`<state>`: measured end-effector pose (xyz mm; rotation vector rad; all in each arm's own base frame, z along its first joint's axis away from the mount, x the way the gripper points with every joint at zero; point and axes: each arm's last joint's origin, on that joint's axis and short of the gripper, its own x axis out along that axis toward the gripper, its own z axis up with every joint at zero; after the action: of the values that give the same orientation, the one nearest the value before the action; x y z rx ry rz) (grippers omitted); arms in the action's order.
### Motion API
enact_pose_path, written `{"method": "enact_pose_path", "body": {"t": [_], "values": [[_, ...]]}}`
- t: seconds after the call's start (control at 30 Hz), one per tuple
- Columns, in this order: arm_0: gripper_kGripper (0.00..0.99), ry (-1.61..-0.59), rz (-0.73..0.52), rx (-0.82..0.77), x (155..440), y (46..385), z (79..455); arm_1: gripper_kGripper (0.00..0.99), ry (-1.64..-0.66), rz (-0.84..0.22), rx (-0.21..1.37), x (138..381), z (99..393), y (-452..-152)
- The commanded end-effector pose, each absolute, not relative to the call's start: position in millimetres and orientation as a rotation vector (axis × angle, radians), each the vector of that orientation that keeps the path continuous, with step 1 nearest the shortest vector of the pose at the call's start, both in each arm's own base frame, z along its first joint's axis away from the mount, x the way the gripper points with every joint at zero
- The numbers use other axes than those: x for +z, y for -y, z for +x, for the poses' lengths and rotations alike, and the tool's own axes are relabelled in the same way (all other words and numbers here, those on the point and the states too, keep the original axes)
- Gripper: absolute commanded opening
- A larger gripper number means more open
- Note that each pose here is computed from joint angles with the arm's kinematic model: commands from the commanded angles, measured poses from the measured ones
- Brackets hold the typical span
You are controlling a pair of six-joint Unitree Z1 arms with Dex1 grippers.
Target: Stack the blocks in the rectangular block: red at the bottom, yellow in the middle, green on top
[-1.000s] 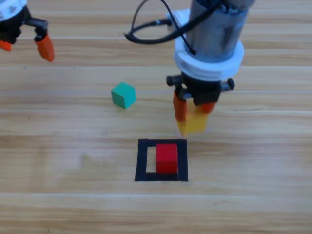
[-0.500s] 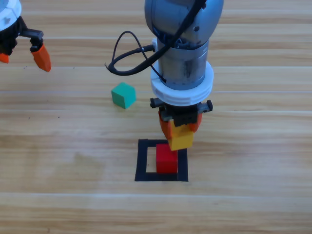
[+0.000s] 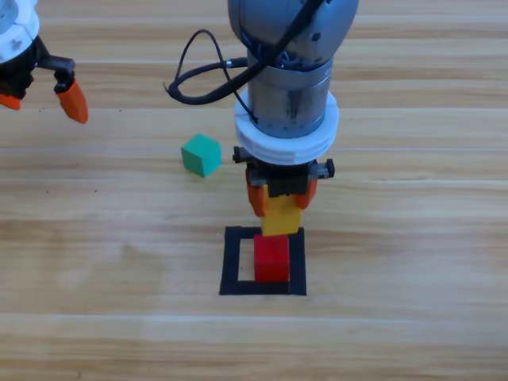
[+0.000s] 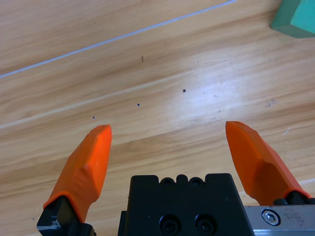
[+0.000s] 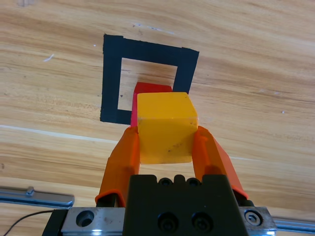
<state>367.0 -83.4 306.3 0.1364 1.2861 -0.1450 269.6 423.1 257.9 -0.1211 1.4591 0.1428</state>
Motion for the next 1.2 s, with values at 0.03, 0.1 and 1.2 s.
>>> {"method": "enact_pose_path", "body": {"t": [0.03,0.1,1.2], "values": [[0.99,-1.304,0.125,-0.153,298,77,366,0.0,-1.497,-0.196,0.098,216,258,-443],[0.99,-1.304,0.124,-0.159,297,78,366,0.0,-1.5,-0.197,0.097,214,257,-444],[0.985,-1.32,0.092,-0.226,266,82,370,0.0,-1.503,-0.207,0.121,211,250,-452]]}}
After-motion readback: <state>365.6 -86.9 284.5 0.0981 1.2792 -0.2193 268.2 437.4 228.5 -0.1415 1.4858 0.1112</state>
